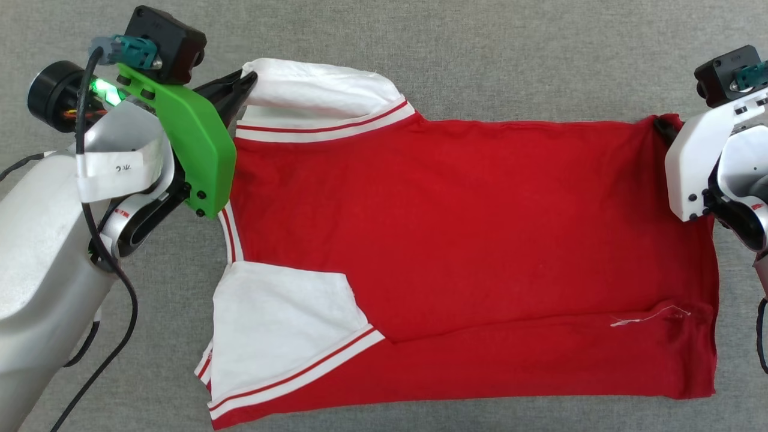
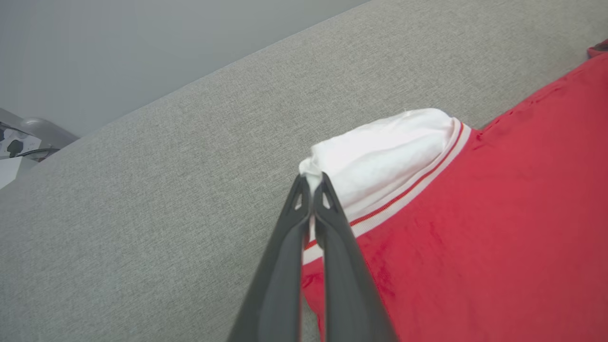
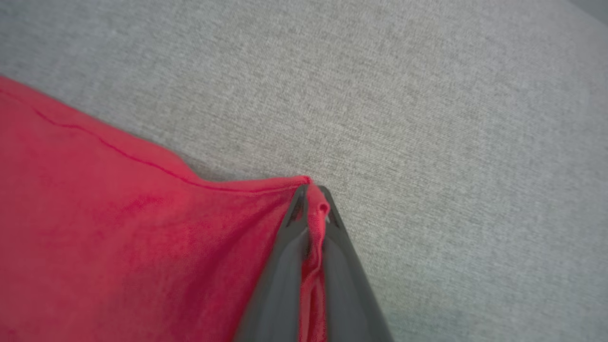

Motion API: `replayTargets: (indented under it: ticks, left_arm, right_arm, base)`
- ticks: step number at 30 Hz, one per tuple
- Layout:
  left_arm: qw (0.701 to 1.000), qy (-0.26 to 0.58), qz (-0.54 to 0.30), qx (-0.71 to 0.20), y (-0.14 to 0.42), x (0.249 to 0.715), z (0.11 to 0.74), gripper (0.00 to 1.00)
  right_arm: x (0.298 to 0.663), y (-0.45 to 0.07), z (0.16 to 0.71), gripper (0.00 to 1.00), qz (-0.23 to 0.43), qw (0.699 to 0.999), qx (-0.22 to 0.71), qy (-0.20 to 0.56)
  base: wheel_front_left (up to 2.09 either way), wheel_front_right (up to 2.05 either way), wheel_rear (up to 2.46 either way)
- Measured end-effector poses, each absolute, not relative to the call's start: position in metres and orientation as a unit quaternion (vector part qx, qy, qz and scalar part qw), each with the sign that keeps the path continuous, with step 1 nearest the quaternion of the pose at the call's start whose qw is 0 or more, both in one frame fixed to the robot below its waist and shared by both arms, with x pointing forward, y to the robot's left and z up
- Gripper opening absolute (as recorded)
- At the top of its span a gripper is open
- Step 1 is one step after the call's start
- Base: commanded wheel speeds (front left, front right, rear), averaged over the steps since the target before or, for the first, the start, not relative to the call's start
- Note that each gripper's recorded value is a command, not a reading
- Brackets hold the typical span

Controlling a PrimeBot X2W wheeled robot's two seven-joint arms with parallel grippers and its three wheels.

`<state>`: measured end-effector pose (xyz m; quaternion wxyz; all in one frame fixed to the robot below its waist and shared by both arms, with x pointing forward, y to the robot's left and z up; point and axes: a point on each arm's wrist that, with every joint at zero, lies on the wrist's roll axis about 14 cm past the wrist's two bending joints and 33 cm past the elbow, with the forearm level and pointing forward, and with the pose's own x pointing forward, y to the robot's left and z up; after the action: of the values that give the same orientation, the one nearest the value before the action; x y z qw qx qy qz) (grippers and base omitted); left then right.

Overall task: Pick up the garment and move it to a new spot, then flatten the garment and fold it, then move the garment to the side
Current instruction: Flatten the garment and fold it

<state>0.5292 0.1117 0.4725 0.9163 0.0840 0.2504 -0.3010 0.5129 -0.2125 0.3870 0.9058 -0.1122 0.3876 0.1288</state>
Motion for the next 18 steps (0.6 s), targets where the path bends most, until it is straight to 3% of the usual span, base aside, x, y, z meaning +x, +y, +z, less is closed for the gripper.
replayTargets:
  ticks: [8,18]
  left_arm:
    - [0.929,0.234,-0.278,0.065,0.123,0.518,0.482,0.0]
    - [0.936,0.233,-0.262,0.038,0.127,0.471,0.49,0.0]
  right_arm:
    - [0.514,-0.213,0.424,0.0,0.124,0.945,-0.065,0.296]
    - [0.479,-0.221,0.465,0.0,0.112,0.971,-0.011,0.211]
  base:
    - [0.0,0.0,0.0]
    - [0.0,0.0,0.0]
